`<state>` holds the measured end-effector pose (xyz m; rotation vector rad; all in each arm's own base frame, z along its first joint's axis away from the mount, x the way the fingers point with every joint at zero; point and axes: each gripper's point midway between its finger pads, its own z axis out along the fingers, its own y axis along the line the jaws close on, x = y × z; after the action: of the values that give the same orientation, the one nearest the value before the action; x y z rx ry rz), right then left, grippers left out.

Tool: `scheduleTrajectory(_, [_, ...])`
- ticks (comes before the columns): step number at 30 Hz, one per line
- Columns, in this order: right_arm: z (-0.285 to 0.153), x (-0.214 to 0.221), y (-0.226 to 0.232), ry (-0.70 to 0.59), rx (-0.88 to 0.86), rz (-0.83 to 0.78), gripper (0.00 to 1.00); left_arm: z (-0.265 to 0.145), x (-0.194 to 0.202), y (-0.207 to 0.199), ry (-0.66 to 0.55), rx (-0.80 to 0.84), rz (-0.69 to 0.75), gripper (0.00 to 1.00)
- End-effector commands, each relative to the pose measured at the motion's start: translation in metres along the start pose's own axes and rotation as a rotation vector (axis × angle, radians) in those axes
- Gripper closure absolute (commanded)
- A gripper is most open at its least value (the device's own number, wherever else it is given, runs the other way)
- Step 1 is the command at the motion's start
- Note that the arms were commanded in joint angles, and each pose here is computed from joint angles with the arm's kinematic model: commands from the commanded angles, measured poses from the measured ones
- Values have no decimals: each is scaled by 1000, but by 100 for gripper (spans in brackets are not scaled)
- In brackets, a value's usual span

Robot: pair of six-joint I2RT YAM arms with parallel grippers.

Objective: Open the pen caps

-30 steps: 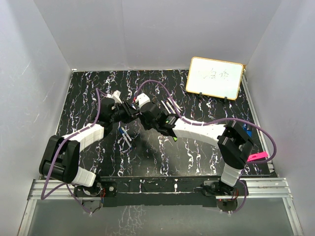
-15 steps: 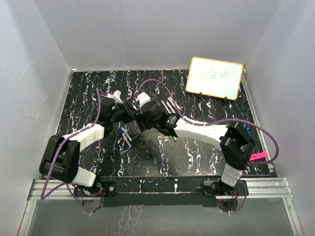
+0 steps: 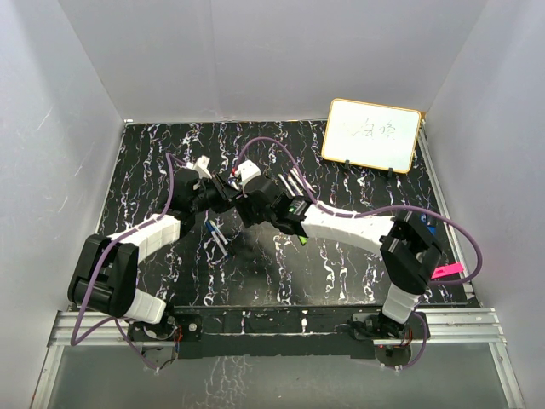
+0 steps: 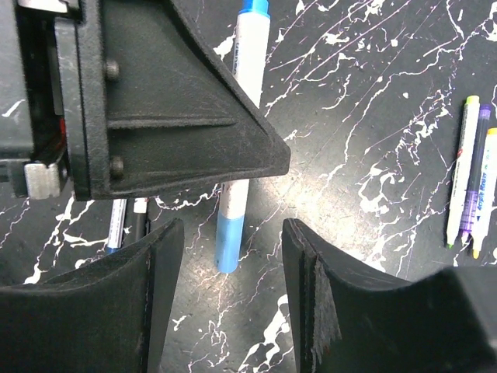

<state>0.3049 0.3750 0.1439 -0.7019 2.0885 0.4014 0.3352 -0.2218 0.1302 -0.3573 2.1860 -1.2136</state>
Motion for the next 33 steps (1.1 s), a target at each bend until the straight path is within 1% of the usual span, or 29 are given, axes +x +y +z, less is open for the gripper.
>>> scheduleTrajectory(1, [4,-18,1,-45,-6,11,50,-9,-11,-36,-20,102,41,100])
scheduleTrajectory(7, [4,-24,0,-56,-10,17,57,-12,-11,-46,-18,124,51,100])
scheduleTrajectory(9, [12,-14,0,-30,-6,12,60,-12,-9,-47,-12,128,53,100])
scheduleTrajectory(14, [14,-13,-1,-26,-5,13,68,-11,-7,-48,-6,136,53,100])
scheduleTrajectory(19, [14,-13,-2,-28,-7,17,81,-9,-5,-49,-1,135,57,100])
scheduleTrajectory(21, [14,-14,-3,-30,-6,20,87,-9,-6,-48,0,128,56,100])
scheduleTrajectory(23, [13,-14,-3,-32,-8,23,97,-8,-6,-48,-1,126,57,100])
scheduleTrajectory(24, [12,-14,-3,-32,-8,24,100,-8,-6,-47,-4,122,56,100])
scheduleTrajectory(29, [11,-8,-4,-25,-8,31,100,-6,-13,-40,-38,75,49,100])
scheduleTrajectory(33, [8,3,-4,2,-15,35,100,-1,-32,-34,-106,23,47,100])
